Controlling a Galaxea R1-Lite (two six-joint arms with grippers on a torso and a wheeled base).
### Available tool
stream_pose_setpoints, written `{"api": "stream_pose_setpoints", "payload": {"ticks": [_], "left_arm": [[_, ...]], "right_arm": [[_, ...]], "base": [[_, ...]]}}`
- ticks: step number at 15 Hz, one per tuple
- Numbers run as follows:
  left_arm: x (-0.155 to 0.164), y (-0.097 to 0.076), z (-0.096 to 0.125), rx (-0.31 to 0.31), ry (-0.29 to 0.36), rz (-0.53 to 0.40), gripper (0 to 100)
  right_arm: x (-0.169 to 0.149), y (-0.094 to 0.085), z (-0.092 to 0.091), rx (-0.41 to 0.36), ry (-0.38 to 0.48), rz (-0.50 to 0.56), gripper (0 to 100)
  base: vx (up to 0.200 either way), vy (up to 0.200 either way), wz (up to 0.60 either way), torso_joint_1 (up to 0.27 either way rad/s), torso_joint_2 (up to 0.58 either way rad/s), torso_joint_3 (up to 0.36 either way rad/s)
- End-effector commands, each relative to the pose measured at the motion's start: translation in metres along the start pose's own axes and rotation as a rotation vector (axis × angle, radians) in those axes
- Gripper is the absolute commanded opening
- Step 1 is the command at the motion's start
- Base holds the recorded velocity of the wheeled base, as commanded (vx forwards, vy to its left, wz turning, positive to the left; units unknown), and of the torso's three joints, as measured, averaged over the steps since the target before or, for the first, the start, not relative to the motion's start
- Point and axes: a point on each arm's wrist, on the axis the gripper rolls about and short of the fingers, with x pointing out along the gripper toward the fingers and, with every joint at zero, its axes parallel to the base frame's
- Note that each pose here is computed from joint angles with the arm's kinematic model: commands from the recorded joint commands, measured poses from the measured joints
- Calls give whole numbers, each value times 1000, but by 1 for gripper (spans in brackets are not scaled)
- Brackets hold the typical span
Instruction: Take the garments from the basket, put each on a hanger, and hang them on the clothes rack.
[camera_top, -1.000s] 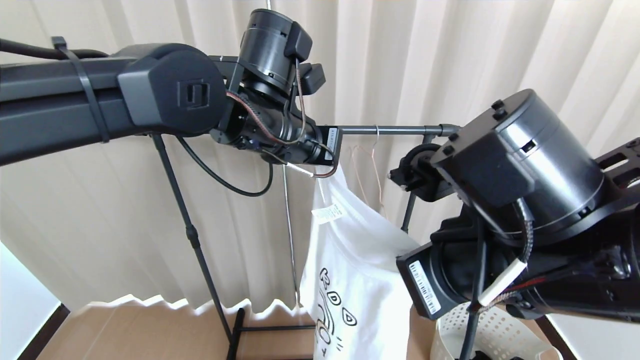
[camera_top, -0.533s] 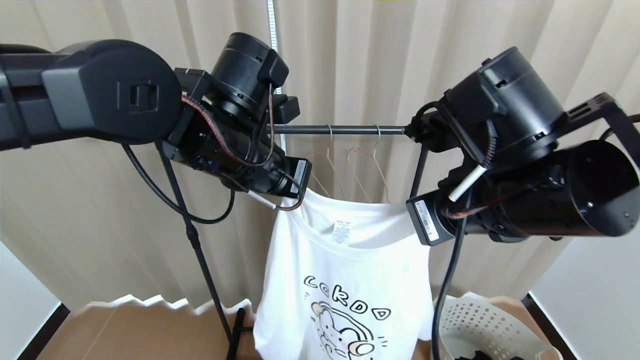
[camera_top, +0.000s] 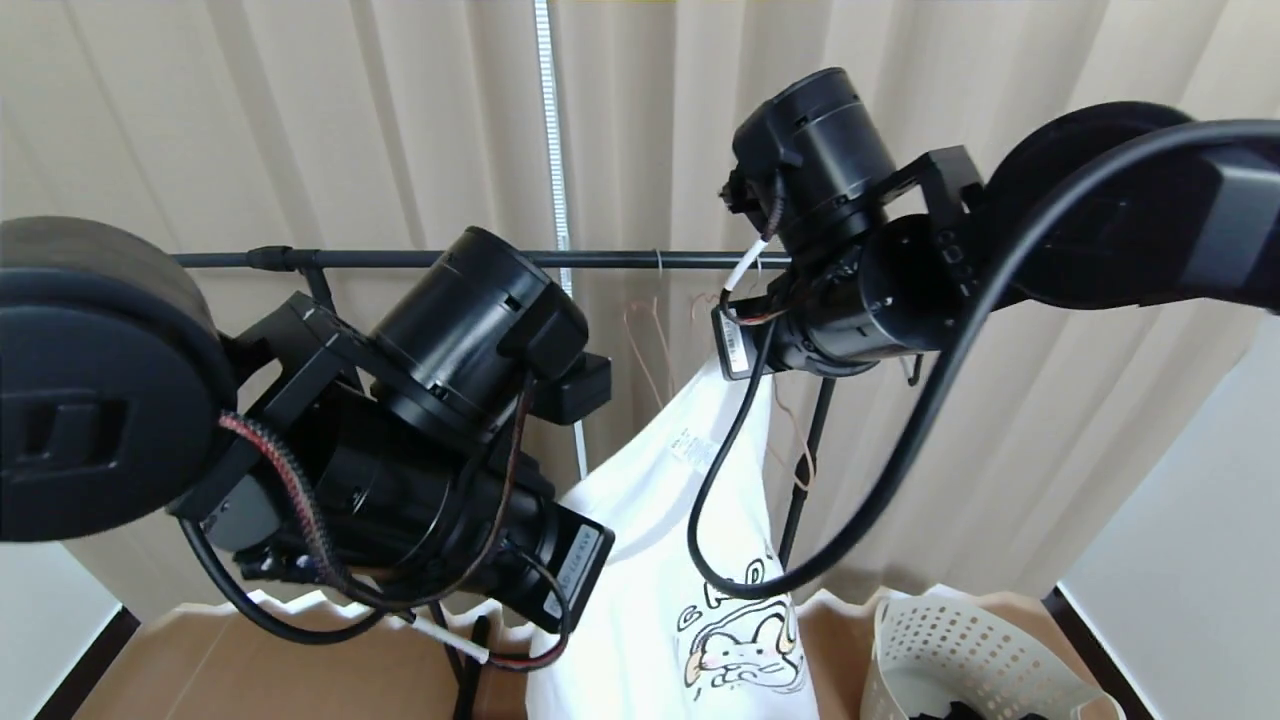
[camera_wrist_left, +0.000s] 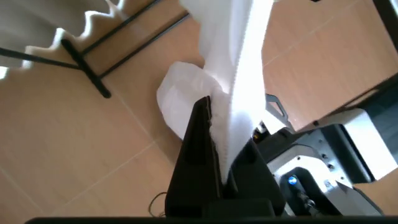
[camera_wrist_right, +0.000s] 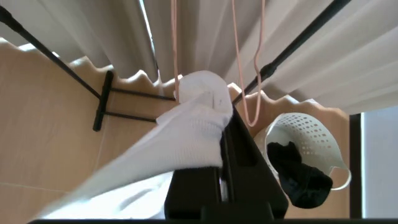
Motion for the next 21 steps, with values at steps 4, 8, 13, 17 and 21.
{"api": "stream_pose_setpoints", "payload": {"ticks": [4, 8, 13, 17, 21], "left_arm": [[4, -47, 4, -15, -120, -132, 0], [12, -50, 6, -52, -111, -132, 0], [6, -41, 7, -86, -129, -112, 0], [5, -15, 16, -153, -164, -41, 0], [13, 3, 30, -186, -188, 2, 0]], "right_arm": [[38, 20, -12, 23, 37, -13, 0], [34, 18, -10, 39, 32, -7, 0], [16, 8, -1, 78, 11, -1, 0], [-20, -30, -1, 105, 5, -25, 0], [-51, -55, -20, 86, 28, -38, 0]], "base": [[0, 0, 0, 0, 0, 0], [0, 0, 0, 0, 0, 0], [0, 0, 0, 0, 0, 0], [0, 0, 0, 0, 0, 0], [0, 0, 0, 0, 0, 0]]}}
